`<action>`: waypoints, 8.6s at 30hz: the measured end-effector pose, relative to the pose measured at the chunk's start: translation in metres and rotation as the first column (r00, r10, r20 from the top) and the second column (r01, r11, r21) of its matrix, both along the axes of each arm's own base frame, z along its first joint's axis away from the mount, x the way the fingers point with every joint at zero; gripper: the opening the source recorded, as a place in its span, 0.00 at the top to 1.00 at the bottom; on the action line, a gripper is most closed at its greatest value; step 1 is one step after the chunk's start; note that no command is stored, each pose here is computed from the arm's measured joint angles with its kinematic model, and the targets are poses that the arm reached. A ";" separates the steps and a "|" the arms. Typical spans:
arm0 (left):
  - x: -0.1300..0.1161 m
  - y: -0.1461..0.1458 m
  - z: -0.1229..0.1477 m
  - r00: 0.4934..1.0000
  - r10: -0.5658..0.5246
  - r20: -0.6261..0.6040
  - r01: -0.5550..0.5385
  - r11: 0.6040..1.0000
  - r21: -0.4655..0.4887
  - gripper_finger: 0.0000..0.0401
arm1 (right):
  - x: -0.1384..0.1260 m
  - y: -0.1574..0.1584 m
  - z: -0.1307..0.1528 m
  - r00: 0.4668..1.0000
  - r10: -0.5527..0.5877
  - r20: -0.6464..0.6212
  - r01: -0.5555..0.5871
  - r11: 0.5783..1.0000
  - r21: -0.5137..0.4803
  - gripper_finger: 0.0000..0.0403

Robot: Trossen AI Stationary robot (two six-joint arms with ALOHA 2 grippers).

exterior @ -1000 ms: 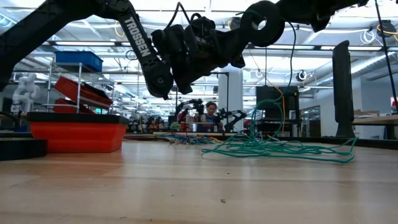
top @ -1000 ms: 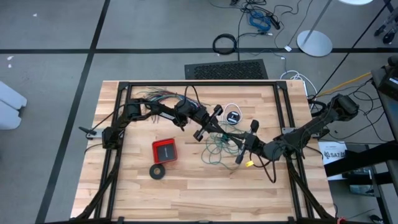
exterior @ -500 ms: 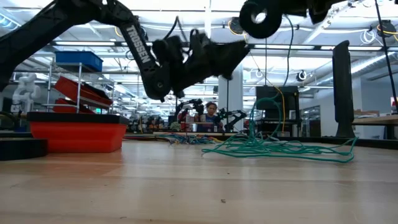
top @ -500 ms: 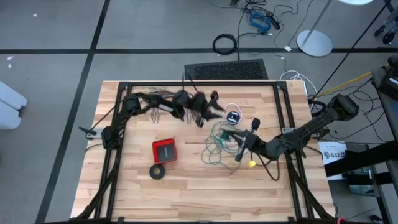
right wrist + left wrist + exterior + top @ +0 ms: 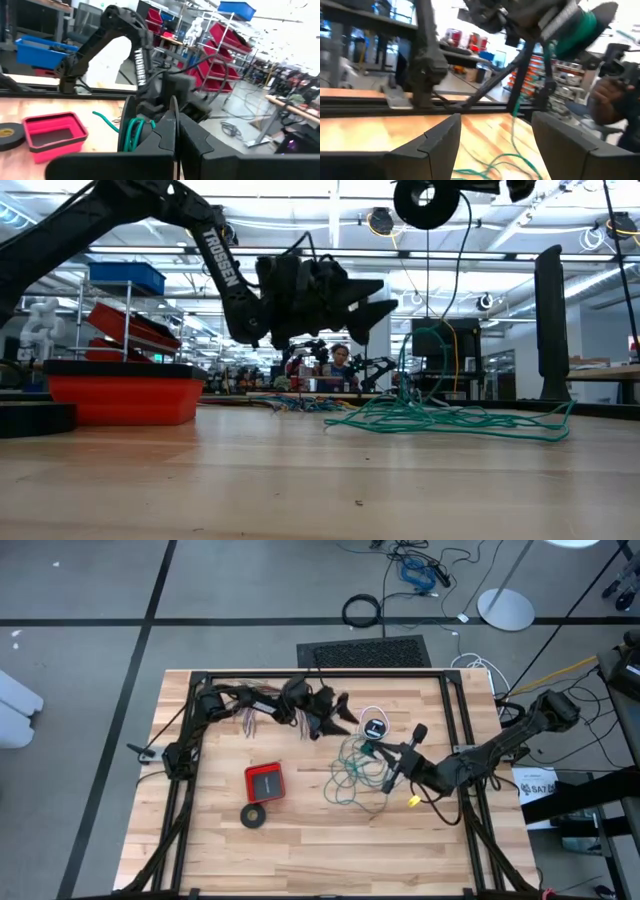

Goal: Coil cords
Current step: Coil the green wire onto the spool

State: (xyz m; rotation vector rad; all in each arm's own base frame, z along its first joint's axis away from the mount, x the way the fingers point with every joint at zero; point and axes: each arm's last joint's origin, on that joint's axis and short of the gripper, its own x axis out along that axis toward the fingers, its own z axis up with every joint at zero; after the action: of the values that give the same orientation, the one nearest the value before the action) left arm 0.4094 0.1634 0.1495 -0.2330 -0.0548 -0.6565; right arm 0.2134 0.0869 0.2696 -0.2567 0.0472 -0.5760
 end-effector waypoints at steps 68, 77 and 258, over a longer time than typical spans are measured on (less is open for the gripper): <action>0.032 -0.093 -0.006 0.998 0.056 0.021 -0.056 0.998 0.023 0.59 | -0.006 -0.005 0.008 1.000 -0.005 -0.013 0.005 0.999 -0.045 1.00; 0.038 -0.101 -0.026 0.970 0.222 -0.095 -0.207 0.967 0.149 0.59 | -0.006 -0.005 0.008 1.000 -0.005 -0.013 0.005 0.999 -0.045 1.00; -0.018 -0.109 0.046 0.771 0.555 -0.312 -0.213 0.687 0.695 0.75 | -0.033 -0.054 0.031 0.994 -0.083 0.069 0.077 0.994 0.074 1.00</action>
State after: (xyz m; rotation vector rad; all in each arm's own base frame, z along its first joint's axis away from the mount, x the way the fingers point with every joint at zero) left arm 0.3910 0.0546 0.1953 0.2695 0.6136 -0.1181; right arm 0.1805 0.0330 0.3005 -0.1652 0.0080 -0.6616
